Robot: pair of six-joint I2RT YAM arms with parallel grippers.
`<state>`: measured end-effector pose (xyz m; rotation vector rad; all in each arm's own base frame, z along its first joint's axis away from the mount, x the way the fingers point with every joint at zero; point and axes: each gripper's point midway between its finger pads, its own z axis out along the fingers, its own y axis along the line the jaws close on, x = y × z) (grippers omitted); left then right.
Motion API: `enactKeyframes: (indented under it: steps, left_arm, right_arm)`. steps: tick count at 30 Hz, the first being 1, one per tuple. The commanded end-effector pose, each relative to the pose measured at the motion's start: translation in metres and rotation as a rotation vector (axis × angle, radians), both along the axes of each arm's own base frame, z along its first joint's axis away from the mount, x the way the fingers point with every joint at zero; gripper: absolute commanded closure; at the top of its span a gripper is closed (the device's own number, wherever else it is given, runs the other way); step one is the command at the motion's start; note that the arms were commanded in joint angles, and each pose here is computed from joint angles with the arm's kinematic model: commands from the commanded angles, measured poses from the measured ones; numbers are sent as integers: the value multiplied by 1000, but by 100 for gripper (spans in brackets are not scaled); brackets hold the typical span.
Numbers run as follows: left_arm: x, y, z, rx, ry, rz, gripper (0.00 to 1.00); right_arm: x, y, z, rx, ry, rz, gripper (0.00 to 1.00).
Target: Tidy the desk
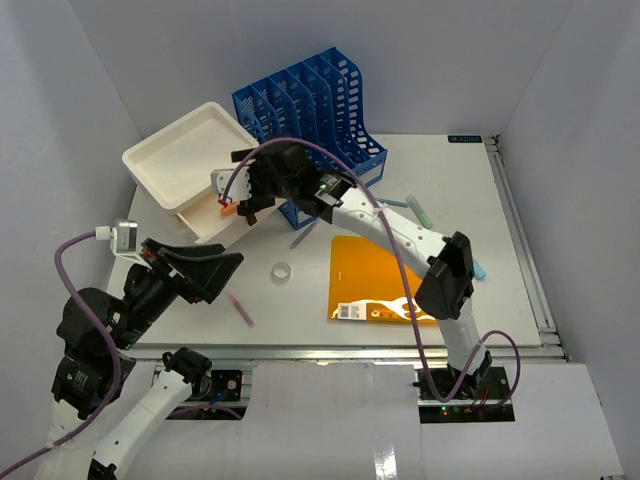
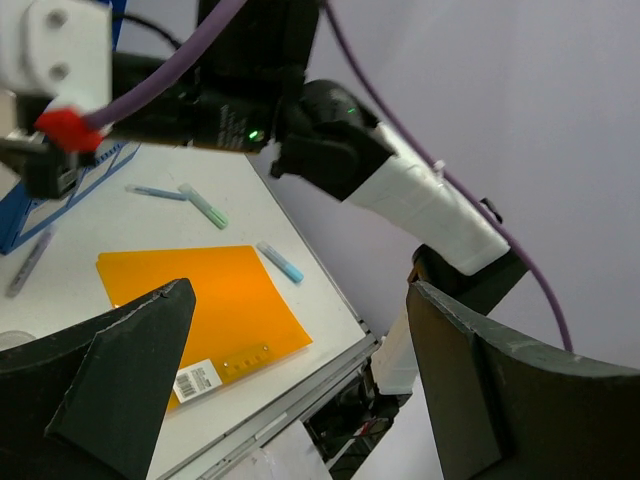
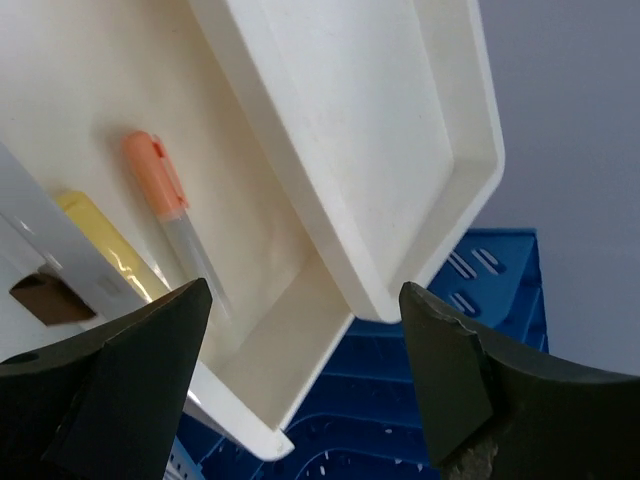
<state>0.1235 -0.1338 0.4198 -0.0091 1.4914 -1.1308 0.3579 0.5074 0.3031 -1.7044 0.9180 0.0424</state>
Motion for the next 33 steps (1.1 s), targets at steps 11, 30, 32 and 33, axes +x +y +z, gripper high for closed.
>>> enactKeyframes:
  steps: [11, 30, 32, 33]
  left_arm:
    - [61, -71, -64, 93, 237, -205, 10]
    - [122, -228, -177, 438, 506, -287, 10]
    - [115, -225, -172, 437, 490, -300, 9]
    - [110, -223, -169, 435, 476, -307, 9]
  right_arm:
    - [-4, -326, -10, 414, 727, -415, 20]
    - [53, -480, -184, 442, 1057, -1064, 8]
    - [70, -475, -190, 404, 1014, -1076, 8]
    - [76, -471, -199, 380, 1001, -1086, 7]
